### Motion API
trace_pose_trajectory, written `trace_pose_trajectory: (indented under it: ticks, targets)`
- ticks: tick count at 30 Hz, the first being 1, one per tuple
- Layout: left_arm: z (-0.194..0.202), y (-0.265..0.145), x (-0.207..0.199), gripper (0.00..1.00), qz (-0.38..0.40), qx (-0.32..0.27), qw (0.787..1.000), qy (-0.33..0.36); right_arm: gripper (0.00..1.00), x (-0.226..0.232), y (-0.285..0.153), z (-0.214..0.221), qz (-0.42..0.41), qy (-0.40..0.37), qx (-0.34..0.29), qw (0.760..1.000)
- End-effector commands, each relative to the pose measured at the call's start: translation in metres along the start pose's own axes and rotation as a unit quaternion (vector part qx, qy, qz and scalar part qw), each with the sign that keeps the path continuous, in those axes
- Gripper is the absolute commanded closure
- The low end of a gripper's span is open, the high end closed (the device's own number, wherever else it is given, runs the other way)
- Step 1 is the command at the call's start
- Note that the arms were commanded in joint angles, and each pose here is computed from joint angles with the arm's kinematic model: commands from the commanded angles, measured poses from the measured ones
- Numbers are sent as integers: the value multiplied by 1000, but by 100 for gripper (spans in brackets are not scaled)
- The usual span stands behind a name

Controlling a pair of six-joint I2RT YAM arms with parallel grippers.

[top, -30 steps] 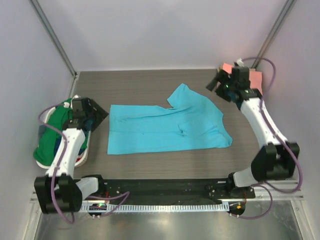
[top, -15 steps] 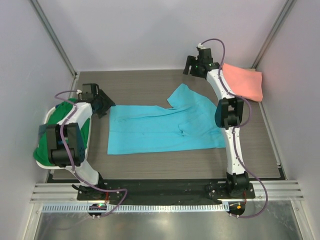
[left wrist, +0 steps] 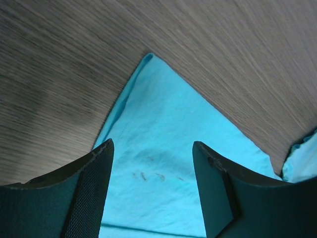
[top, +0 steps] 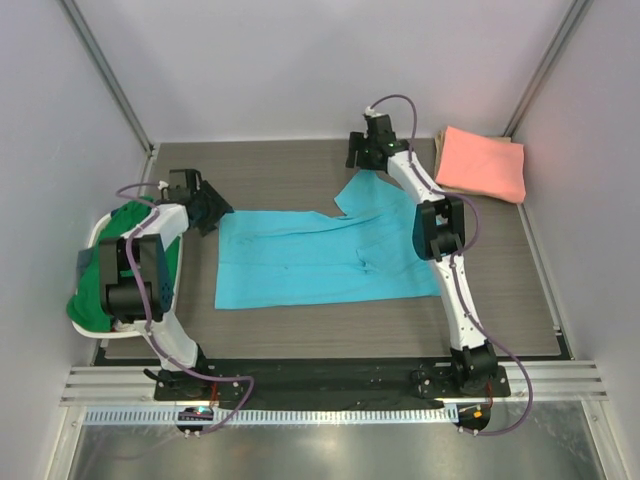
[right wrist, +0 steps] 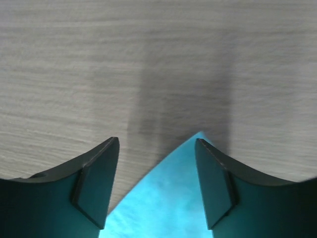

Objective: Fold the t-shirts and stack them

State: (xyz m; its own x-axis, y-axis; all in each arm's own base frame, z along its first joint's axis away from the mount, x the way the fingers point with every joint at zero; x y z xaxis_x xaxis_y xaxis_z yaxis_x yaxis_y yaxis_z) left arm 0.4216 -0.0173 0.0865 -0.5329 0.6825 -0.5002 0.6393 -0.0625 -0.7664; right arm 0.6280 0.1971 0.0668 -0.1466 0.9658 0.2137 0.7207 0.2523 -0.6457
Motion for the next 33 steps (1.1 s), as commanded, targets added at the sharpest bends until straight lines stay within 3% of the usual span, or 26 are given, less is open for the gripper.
trace_pose_trajectory:
  ticks: [1, 4, 11, 13, 18, 26, 29, 33]
  targets:
    - [-13, 9, -6, 34, 9, -23, 1000, -6, 33, 0, 3, 1, 12, -3, -9, 1000]
    - [-13, 21, -3, 34, 3, -20, 1000, -18, 40, -3, 7, 11, 17, -7, 1, 1000]
    - [-6, 44, -8, 35, 6, -24, 999, -26, 41, -8, 0, 11, 41, -19, 0, 999]
    - [-2, 49, -12, 35, 10, -25, 999, -22, 34, -10, -7, 4, 55, -23, -10, 998]
    - [-3, 49, -17, 36, 11, -34, 999, -8, 27, -11, -39, -24, 70, -27, -68, 995]
    - [-6, 45, -15, 37, 6, -47, 999, -5, 25, -20, -43, -26, 97, -22, -81, 992]
    - [-8, 43, -17, 37, 10, -52, 999, -2, 23, -20, -54, -39, 104, -14, -113, 988]
    - [-19, 34, -17, 36, 11, -88, 996, 3, 21, -30, -70, -45, 132, -4, -133, 982]
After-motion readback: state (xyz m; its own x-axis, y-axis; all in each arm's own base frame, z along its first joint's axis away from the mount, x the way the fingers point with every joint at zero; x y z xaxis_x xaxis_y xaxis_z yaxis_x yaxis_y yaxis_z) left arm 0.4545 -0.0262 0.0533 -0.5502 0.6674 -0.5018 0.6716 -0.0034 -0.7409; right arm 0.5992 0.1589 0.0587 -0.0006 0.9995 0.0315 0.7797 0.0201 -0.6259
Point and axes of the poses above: each gripper's point midway between its finger pads, its own y axis out along the fingers, its own x axis along the line the jaws close on, z = x × y, the point moved 2 cm from there along -y, back along the fingers, and after that the axes turned 3 degrees about -y, right-handed, at the moved point
